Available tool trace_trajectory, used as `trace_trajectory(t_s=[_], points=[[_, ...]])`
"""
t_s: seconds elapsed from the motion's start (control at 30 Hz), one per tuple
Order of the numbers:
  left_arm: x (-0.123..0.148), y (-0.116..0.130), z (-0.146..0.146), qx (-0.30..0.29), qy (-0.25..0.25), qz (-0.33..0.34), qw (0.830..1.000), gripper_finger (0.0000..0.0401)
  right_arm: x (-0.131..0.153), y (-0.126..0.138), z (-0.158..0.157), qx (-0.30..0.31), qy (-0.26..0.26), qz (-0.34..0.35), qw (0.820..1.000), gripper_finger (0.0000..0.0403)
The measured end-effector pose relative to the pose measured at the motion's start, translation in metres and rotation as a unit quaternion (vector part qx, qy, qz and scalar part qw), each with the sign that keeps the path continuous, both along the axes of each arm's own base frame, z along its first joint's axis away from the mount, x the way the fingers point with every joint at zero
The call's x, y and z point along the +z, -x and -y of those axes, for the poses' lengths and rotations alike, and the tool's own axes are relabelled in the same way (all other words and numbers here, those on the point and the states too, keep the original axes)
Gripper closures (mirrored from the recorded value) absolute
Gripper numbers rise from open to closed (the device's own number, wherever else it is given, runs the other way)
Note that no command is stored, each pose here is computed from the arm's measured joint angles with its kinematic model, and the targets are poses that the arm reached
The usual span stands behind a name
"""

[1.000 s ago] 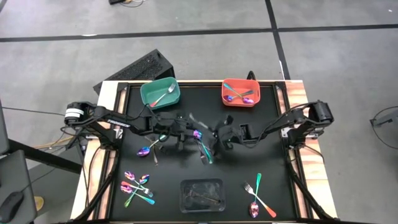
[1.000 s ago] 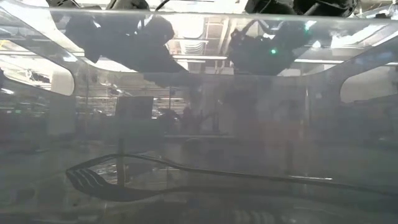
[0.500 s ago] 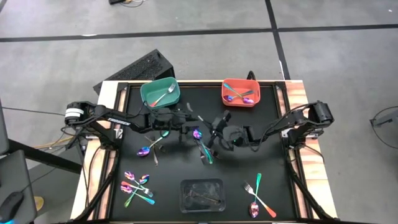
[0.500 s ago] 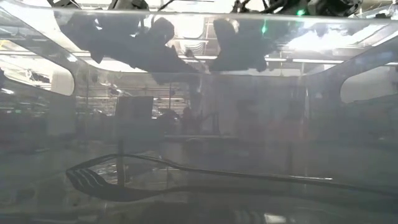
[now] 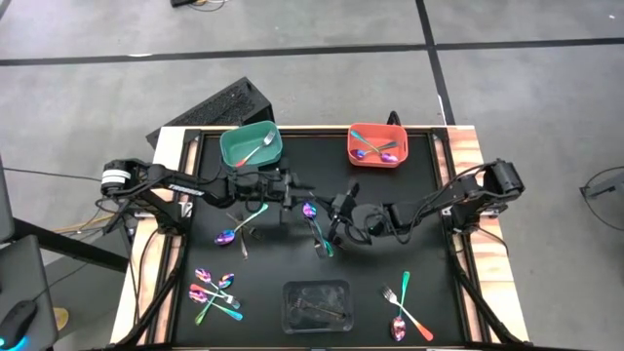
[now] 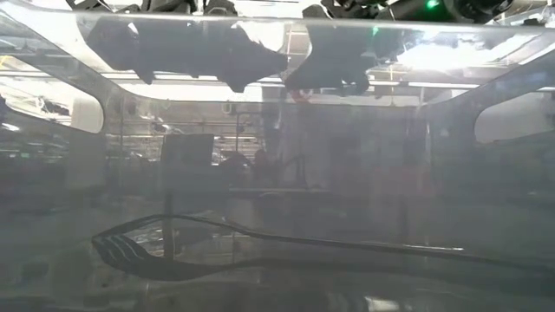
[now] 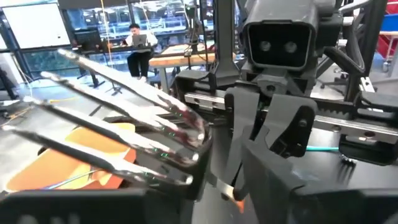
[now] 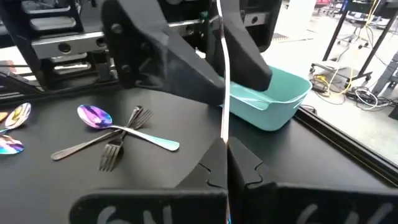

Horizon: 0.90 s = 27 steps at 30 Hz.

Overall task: Sort silverware by color (type)
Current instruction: Put the orange fork into the green bin

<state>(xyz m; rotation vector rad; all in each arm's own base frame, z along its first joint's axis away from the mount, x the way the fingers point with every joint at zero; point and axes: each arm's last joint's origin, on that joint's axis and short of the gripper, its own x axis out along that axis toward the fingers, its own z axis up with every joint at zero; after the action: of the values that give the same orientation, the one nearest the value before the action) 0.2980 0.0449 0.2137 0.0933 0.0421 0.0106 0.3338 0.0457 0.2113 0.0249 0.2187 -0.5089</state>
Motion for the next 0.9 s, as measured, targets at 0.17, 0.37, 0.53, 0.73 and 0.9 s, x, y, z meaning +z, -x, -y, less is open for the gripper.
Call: trace_trajectory(t_s=[0.17, 0.37, 0.53, 0.73, 0.9], points=[[-0.002, 0.0, 0.0, -0.002, -0.014, -0.01, 1.0, 0.0386, 0.0, 0.0, 0.0, -0.001, -0.002, 0.0, 1.0, 0.0397], [-0.002, 0.011, -0.004, 0.091, -0.115, -0.097, 0.984, 0.0399, -0.002, 0.0, 0.007, -0.024, -0.059, 0.026, 0.998, 0.0354], [0.03, 0.037, -0.025, 0.308, -0.216, -0.24, 0.895, 0.04, -0.007, 0.001, 0.007, -0.034, -0.089, 0.018, 0.995, 0.0313], [0.042, 0.061, -0.071, 0.345, -0.183, -0.349, 0.852, 0.0401, -0.006, 0.0, 0.012, -0.042, -0.09, 0.021, 0.995, 0.0288], [0.03, 0.075, -0.111, 0.373, -0.13, -0.438, 0.807, 0.0401, -0.003, -0.001, 0.011, -0.039, -0.095, 0.041, 0.994, 0.0285]])
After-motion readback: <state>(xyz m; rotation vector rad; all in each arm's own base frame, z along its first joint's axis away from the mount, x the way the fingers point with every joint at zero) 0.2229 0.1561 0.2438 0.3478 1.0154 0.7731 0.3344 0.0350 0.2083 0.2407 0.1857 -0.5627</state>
